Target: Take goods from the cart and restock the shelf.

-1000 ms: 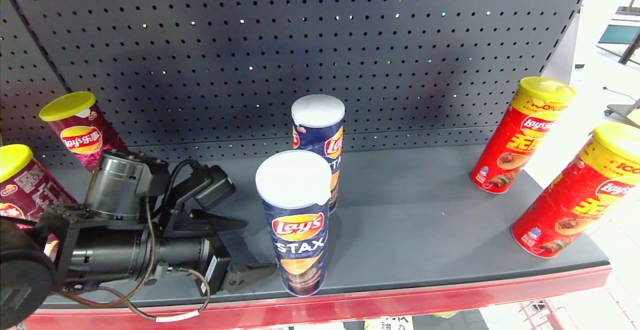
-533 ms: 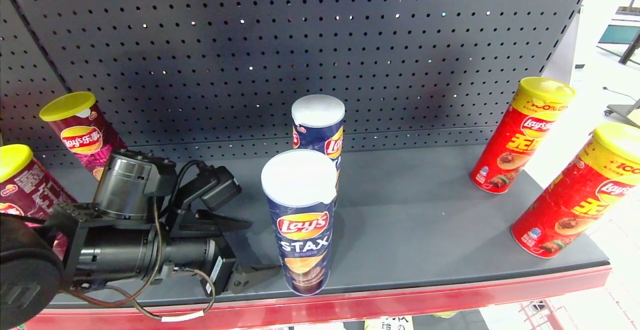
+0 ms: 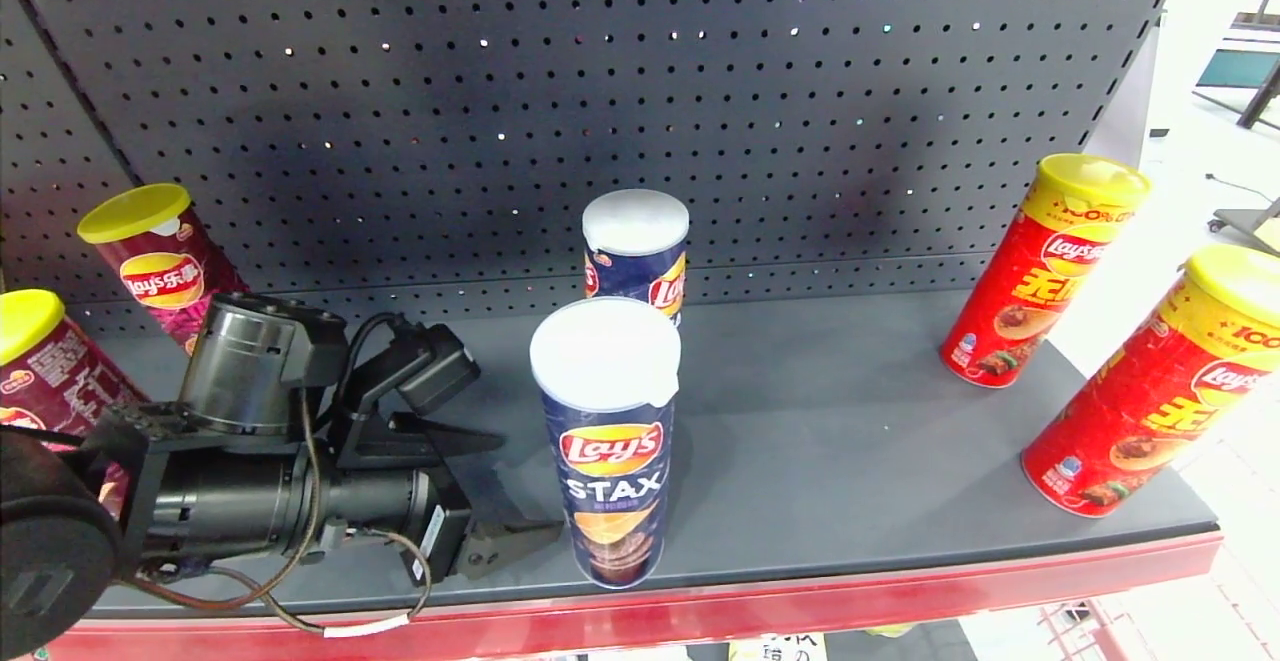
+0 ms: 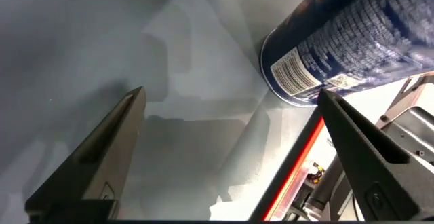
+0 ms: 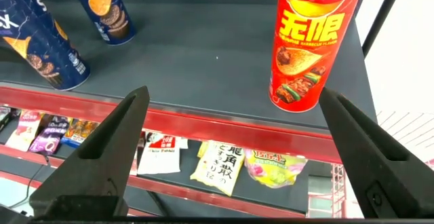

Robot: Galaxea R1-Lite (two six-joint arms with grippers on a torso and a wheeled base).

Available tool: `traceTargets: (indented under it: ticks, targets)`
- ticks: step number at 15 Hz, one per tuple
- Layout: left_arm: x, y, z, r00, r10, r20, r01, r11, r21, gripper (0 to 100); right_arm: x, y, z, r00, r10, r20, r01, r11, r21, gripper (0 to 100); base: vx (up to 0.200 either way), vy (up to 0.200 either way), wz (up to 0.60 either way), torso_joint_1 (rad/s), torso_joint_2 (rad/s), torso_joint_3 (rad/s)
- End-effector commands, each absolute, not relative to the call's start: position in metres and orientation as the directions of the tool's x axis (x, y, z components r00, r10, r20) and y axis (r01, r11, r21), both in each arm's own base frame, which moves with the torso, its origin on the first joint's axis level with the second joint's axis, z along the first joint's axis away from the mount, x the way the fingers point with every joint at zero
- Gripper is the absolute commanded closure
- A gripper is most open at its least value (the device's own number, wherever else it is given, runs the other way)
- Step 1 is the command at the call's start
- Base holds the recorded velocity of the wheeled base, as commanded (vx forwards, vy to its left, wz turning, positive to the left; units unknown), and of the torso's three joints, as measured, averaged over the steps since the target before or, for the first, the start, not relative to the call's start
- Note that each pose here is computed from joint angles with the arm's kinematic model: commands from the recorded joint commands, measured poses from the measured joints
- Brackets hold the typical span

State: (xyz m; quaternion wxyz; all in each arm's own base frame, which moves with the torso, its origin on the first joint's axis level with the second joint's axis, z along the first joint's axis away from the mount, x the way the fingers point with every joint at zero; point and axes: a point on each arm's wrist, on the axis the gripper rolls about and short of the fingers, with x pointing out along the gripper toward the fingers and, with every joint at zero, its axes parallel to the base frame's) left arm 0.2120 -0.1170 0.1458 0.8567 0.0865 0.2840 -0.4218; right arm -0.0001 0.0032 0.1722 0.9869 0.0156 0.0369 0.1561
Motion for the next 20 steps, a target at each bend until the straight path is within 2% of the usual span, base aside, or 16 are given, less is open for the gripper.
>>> traceTargets:
  ticks: [1,4,5,7,8,10,11,13,14,15,16,18,20]
  targets:
    - [0.193,-0.094,0.158,0.553,-0.655,-0.516,0.736,0.673,-0.066,0,-0.002,0.003,0.168,0.948,0.31,-0.065,-0.309,0.95,0.037,0,0.0,0.0,0.0,0.0,0.0,0.0]
    - [0.157,-0.069,0.172,0.632,-0.642,-0.434,0.701,0.713,-0.035,0,-0.01,0.001,0.151,0.947,0.312,-0.073,-0.31,0.95,0.035,0,0.0,0.0,0.0,0.0,0.0,0.0]
    - [0.13,-0.058,0.177,0.663,-0.648,-0.375,0.685,0.727,-0.045,0,-0.017,0.0,0.143,0.947,0.31,-0.082,-0.31,0.951,0.018,0,0.0,0.0,0.0,0.0,0.0,0.0]
    - [0.096,-0.045,0.177,0.692,-0.651,-0.312,0.679,0.734,-0.028,0,-0.023,-0.001,0.137,0.947,0.307,-0.099,-0.309,0.951,0.0,0,0.0,0.0,0.0,0.0,0.0,0.0]
    - [0.063,-0.032,0.174,0.729,-0.627,-0.272,0.651,0.759,-0.007,0,-0.026,-0.001,0.133,0.95,0.292,-0.114,-0.295,0.955,-0.01,0,0.0,0.0,0.0,0.0,0.0,0.0]
    - [0.016,-0.01,0.168,0.846,-0.487,-0.217,0.493,0.87,-0.028,0,-0.026,-0.002,0.132,0.967,0.229,-0.113,-0.232,0.972,-0.02,0,0.0,0.0,0.0,0.0,0.0,0.0]
    - [-0.01,-0.001,0.157,0.889,-0.418,-0.186,0.424,0.906,-0.012,0,-0.026,-0.003,0.133,0.973,0.205,-0.11,-0.208,0.978,-0.023,0,0.0,0.0,0.0,0.0,0.0,0.0]
    - [-0.01,-0.001,0.157,0.889,-0.418,-0.186,0.424,0.906,-0.012,0,-0.026,-0.003,0.133,0.973,0.205,-0.11,-0.208,0.978,-0.023,0,0.0,0.0,0.0,0.0,0.0,0.0]
    - [-0.057,0.018,0.143,0.981,-0.105,-0.16,0.098,0.994,-0.051,0,-0.027,-0.006,0.128,0.99,0.085,-0.113,-0.089,0.995,-0.036,0,0.0,0.0,0.0,0.0,0.0,0.0]
    - [-0.055,0.018,0.144,0.984,-0.075,-0.164,0.061,0.994,-0.086,0,-0.026,-0.006,0.124,0.99,0.065,-0.124,-0.07,0.997,-0.039,0,0.0,0.0,0.0,0.0,0.0,0.0]
    - [-0.056,0.016,0.139,0.982,-0.033,-0.186,0.017,0.996,-0.089,0,-0.026,-0.006,0.118,0.989,0.046,-0.137,-0.052,0.998,-0.042,0,0.0,0.0,0.0,0.0,0.0,0.0]
    - [-0.052,0.013,0.128,0.964,0.044,-0.261,-0.082,0.988,-0.134,0,-0.026,-0.005,0.106,0.988,0.006,-0.154,-0.013,0.999,-0.044,0,0.0,0.0,0.0,0.0,0.0,0.0]
    - [-0.044,0.006,0.12,0.924,0.163,-0.347,-0.213,0.971,-0.111,0,-0.025,-0.005,0.101,0.986,-0.014,-0.167,0.006,0.999,-0.046,0,0.0,0.0,0.0,0.0,0.0,0.0]
